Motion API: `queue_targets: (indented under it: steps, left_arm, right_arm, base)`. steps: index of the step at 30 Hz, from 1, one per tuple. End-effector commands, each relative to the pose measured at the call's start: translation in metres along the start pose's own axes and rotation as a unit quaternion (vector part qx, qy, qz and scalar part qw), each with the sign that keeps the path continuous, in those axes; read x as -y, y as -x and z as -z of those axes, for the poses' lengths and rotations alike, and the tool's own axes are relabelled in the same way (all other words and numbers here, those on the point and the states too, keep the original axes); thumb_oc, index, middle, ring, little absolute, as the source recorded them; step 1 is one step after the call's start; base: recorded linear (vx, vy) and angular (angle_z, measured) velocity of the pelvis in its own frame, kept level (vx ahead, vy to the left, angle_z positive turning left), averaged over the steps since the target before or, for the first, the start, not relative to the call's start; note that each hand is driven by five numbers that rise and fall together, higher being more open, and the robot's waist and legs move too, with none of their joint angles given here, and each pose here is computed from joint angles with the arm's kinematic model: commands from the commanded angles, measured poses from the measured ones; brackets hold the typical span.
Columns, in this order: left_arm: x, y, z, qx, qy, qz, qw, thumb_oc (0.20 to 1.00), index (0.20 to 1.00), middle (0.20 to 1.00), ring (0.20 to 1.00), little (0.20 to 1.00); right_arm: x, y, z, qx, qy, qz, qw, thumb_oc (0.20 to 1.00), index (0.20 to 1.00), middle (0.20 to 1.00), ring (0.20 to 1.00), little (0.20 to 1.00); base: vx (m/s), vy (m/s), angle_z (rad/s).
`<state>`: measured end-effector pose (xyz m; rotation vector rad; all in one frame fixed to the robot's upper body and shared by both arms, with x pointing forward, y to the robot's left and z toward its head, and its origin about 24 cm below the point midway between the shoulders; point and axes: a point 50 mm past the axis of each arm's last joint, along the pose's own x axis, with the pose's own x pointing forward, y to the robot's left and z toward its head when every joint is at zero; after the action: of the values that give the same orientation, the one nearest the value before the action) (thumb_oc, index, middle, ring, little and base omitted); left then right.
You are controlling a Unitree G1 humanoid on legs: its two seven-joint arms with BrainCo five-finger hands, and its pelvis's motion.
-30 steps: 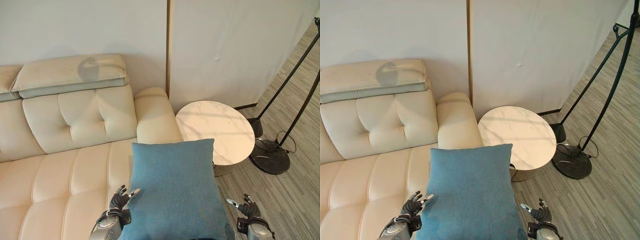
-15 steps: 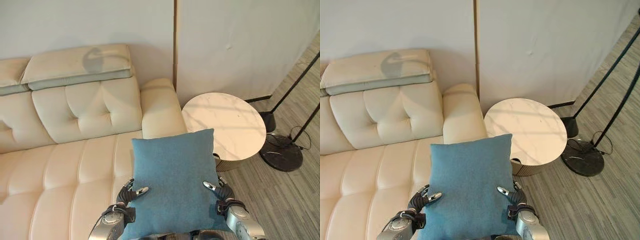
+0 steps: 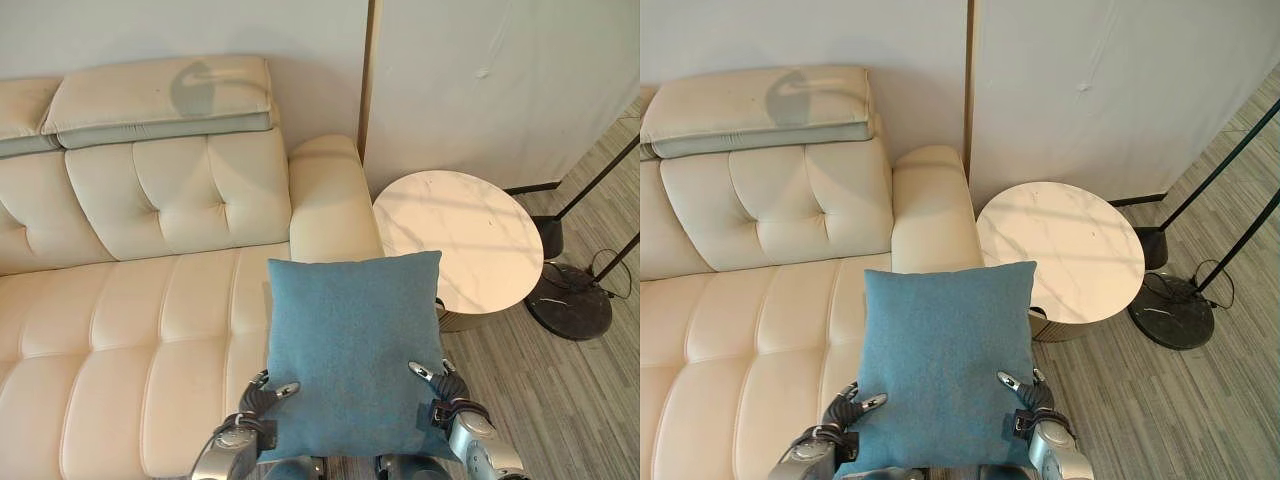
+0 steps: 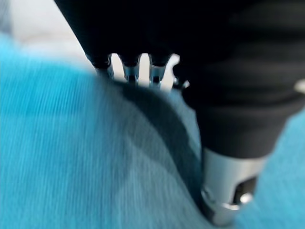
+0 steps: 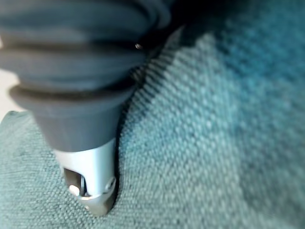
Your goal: Pick up all the scattered cushions and arrange them neatly on the sofa.
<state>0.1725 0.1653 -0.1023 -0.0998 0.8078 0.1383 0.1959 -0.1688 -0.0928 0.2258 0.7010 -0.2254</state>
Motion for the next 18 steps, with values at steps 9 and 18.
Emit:
queue_targets:
  steps: [9, 18]
  left_arm:
    - [0.102, 0.018, -0.041, 0.001, 0.264, 0.25, 0.931, 0.2, 0.2, 0.2, 0.2, 0.2]
    - [0.1, 0.025, -0.038, 0.011, 0.206, 0.272, 0.94, 0.2, 0.2, 0.2, 0.2, 0.2]
  right_arm:
    - [-0.071, 0.01, 0.014, -0.064, -0.294, -0.159, 0.94, 0.2, 0.2, 0.2, 0.2, 0.2]
    - [-0.067, 0.011, 0.001, -0.029, -0.188, -0.185, 0.964, 0.2, 0.2, 0.2, 0.2, 0.2]
  base:
    - [0.0, 0.0, 0.0]
    - [0.0, 0.0, 0.0]
